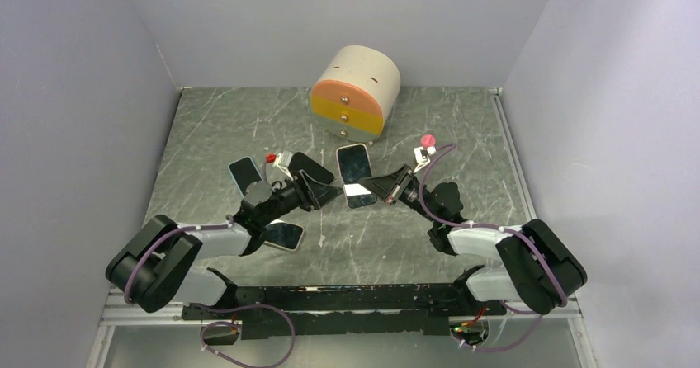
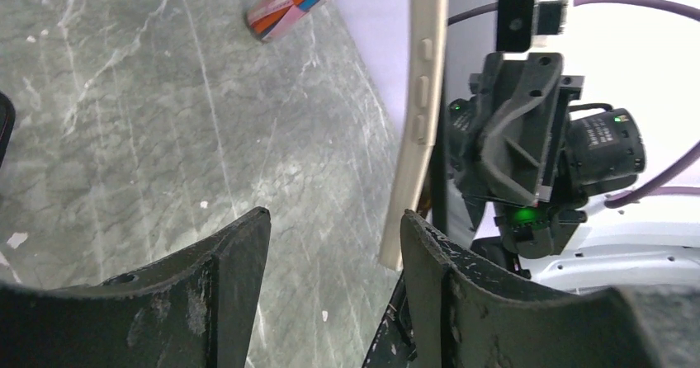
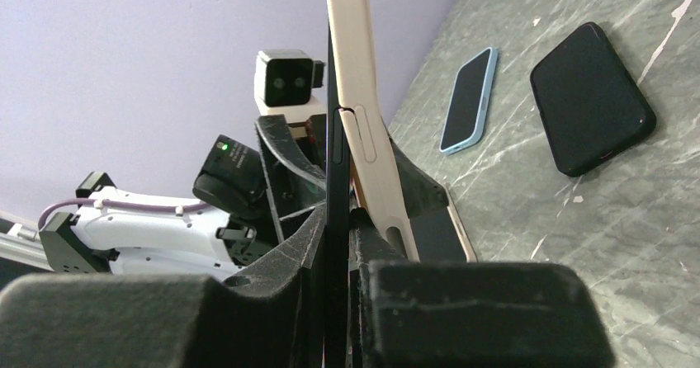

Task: Take the phone out of the phone case
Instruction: Remove the phone case from the phone.

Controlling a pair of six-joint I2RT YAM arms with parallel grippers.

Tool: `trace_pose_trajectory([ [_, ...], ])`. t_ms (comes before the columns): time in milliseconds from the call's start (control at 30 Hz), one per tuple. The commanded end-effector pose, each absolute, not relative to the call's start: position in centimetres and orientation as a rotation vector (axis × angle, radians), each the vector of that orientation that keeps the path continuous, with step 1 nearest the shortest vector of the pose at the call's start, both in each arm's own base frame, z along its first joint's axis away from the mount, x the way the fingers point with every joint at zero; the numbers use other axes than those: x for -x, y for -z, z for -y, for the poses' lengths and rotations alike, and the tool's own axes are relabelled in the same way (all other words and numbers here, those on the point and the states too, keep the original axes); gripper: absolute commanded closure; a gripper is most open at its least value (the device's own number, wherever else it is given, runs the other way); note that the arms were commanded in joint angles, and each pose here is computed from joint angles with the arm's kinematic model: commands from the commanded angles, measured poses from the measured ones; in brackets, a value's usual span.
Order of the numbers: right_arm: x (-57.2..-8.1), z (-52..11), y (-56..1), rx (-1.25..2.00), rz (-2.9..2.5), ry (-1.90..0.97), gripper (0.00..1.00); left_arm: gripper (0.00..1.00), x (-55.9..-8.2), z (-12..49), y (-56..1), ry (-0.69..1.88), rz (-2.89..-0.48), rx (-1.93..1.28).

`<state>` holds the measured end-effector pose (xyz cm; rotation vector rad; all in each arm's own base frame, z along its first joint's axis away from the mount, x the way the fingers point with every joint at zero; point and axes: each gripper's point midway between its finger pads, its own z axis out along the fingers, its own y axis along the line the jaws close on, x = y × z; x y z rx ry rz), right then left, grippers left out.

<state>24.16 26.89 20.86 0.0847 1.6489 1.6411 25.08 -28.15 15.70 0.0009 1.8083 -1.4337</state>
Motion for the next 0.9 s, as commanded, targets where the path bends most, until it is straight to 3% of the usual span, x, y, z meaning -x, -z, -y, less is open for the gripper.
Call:
trace_pose_trajectory([
  [0,-23.9,-26.3,-25.2,-0.012,-1.459,-1.656,1.00,0.36,-24.3,28.2,-18.0,1.466,-1.723,-0.057],
  [867,-23.5,-26.7,-25.9,0.025,-1.437,-1.696,1.00,0.40,-22.8,30.5,-19.9,1.616,-1.601,-0.199],
])
